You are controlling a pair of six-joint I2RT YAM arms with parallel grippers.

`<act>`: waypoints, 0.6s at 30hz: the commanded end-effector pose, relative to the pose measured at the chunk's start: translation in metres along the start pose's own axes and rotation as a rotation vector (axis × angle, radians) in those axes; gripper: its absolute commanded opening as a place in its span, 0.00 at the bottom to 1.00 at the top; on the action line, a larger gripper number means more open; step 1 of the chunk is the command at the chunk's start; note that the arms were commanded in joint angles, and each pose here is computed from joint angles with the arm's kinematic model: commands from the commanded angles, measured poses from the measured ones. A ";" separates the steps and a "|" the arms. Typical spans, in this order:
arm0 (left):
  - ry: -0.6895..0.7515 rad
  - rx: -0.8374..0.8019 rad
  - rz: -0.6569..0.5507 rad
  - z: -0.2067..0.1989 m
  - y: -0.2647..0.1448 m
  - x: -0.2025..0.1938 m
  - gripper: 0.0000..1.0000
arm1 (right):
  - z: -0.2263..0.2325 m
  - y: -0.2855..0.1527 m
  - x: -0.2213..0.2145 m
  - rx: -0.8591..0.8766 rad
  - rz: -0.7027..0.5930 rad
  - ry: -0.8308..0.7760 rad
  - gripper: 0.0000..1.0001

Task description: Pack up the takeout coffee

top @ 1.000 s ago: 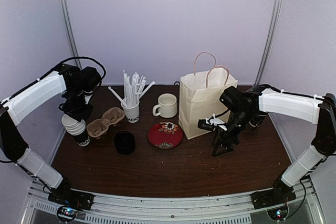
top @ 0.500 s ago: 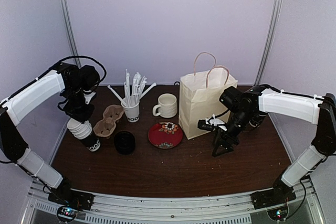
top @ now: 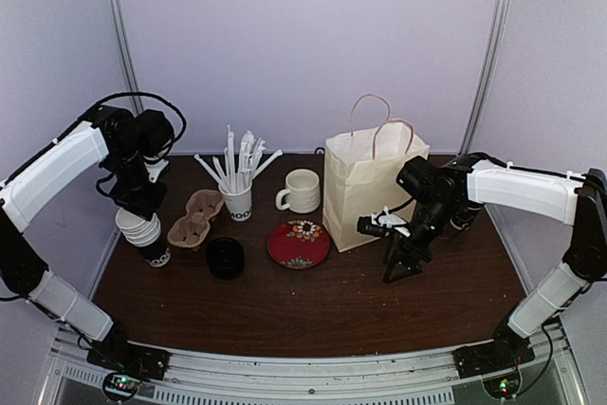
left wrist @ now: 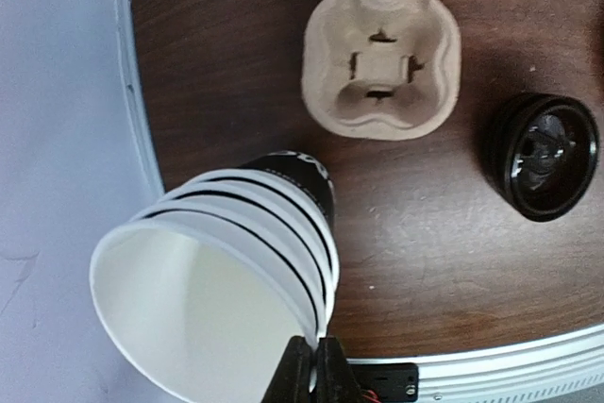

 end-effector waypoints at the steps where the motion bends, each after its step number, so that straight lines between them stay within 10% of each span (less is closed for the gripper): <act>1: 0.010 0.176 -0.016 0.010 -0.018 0.004 0.00 | 0.001 -0.002 0.002 -0.014 0.004 -0.009 0.63; 3: 0.010 0.372 0.090 0.036 -0.015 -0.007 0.00 | 0.001 -0.001 0.002 -0.016 0.005 -0.010 0.63; 8: -0.002 0.055 -0.045 0.002 -0.014 0.000 0.00 | 0.000 -0.001 0.002 -0.015 0.007 -0.010 0.63; 11: 0.019 0.271 0.074 0.022 -0.010 -0.007 0.00 | 0.000 0.000 0.002 -0.012 0.011 -0.010 0.63; 18: 0.019 0.024 -0.006 -0.005 -0.011 0.002 0.00 | 0.000 -0.001 0.002 -0.014 0.009 -0.011 0.63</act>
Point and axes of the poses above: each gripper's point midway between its finger pads, its own y axis out along the fingers, its own z axis along the line the jaws close on, x = y × z, the point moved 5 cm from there along -y, back along the fingers, and after that the axes turned 8 degrees about y, right-handed, at the moved point
